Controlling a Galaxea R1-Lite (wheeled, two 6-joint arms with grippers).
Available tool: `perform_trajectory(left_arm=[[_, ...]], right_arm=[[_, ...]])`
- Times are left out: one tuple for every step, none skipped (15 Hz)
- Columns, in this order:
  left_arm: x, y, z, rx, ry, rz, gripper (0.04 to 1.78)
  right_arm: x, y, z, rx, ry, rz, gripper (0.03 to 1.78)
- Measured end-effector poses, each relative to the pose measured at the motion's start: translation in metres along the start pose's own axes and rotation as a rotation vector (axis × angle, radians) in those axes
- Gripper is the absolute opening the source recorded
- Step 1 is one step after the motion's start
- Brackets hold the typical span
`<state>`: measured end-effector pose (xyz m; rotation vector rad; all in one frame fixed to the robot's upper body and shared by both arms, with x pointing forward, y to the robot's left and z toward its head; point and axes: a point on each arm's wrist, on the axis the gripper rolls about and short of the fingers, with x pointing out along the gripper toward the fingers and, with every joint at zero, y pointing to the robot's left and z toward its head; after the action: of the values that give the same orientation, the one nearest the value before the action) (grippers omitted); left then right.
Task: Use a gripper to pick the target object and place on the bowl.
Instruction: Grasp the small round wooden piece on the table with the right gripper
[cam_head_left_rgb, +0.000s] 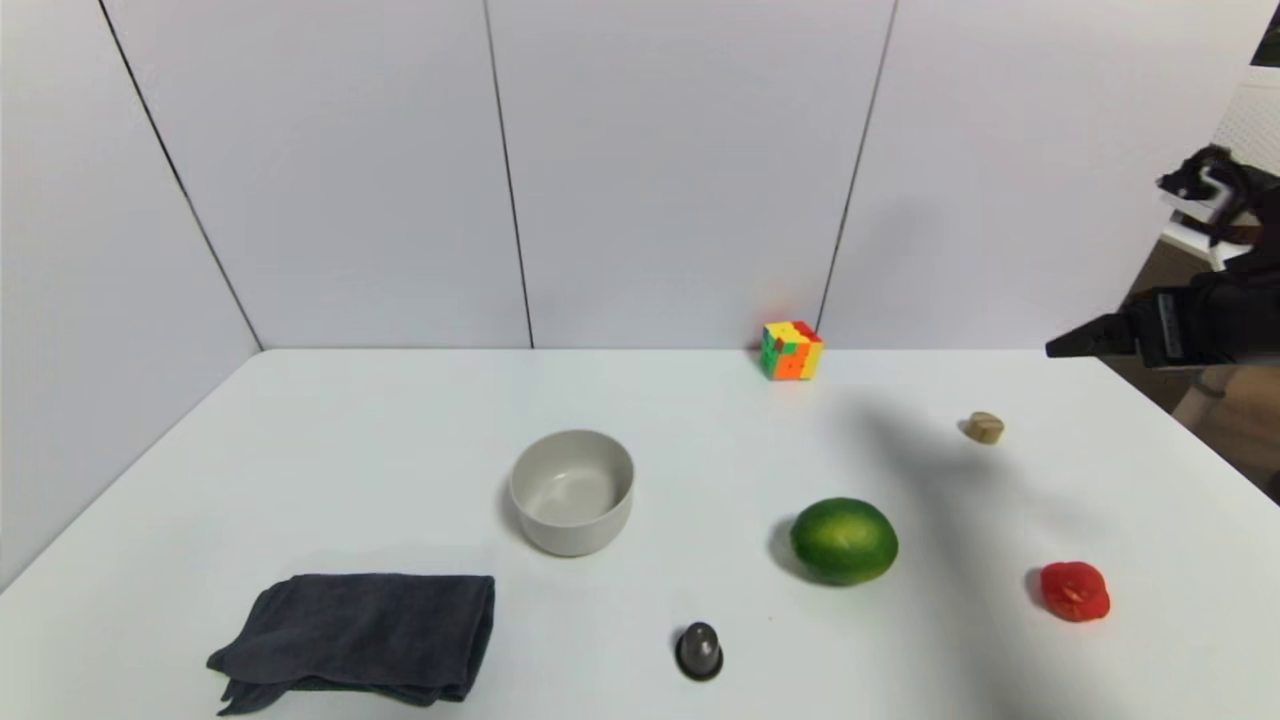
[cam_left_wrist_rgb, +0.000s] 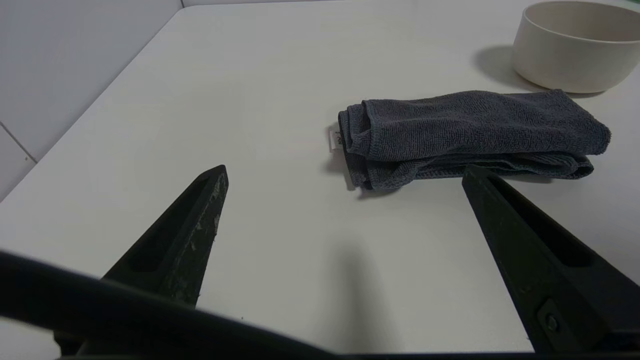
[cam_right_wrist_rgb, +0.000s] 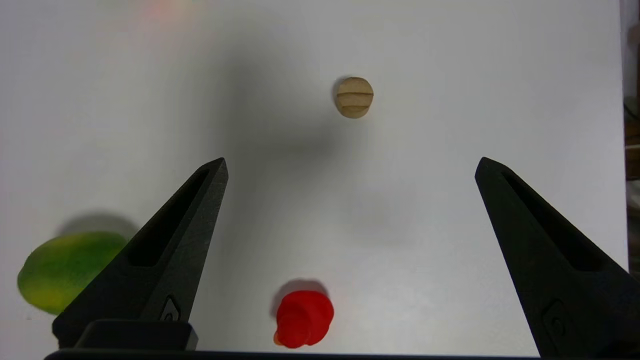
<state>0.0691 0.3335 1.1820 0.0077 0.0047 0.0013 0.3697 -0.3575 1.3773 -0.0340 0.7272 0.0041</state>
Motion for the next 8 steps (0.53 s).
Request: perform_trajectory(left_arm=[[0.0,0.0,0.0,0.0,0.0,0.0,1.69],[0.0,0.0,0.0,0.0,0.0,0.0,1.69],[0.0,0.0,0.0,0.0,0.0,0.0,1.69],[0.0,0.0,0.0,0.0,0.0,0.0,1.69],[0.0,0.0,0.0,0.0,0.0,0.0,1.69],[0.0,0.0,0.0,0.0,0.0,0.0,1.69],[0.0,0.0,0.0,0.0,0.0,0.0,1.69],[0.0,0.0,0.0,0.0,0.0,0.0,1.69]], right_arm=[[0.013,-0.003,0.008,0.005,0.043,0.0,1.71],[0.025,-0.005,0.013,0.007,0.087,0.0,1.71],[0.038,-0.007,0.017,0.008,0.141,0.002,1.71],[0.049,-0.008,0.019,0.008,0.186,0.006,1.71],[0.06,-0.008,0.02,0.009,0.224,0.01,1.71],[0.07,-0.008,0.02,0.009,0.254,0.014,1.71],[0.081,-0.008,0.022,0.007,0.27,0.017,1.71],[0.092,-0.008,0.024,0.007,0.281,0.019,1.71]])
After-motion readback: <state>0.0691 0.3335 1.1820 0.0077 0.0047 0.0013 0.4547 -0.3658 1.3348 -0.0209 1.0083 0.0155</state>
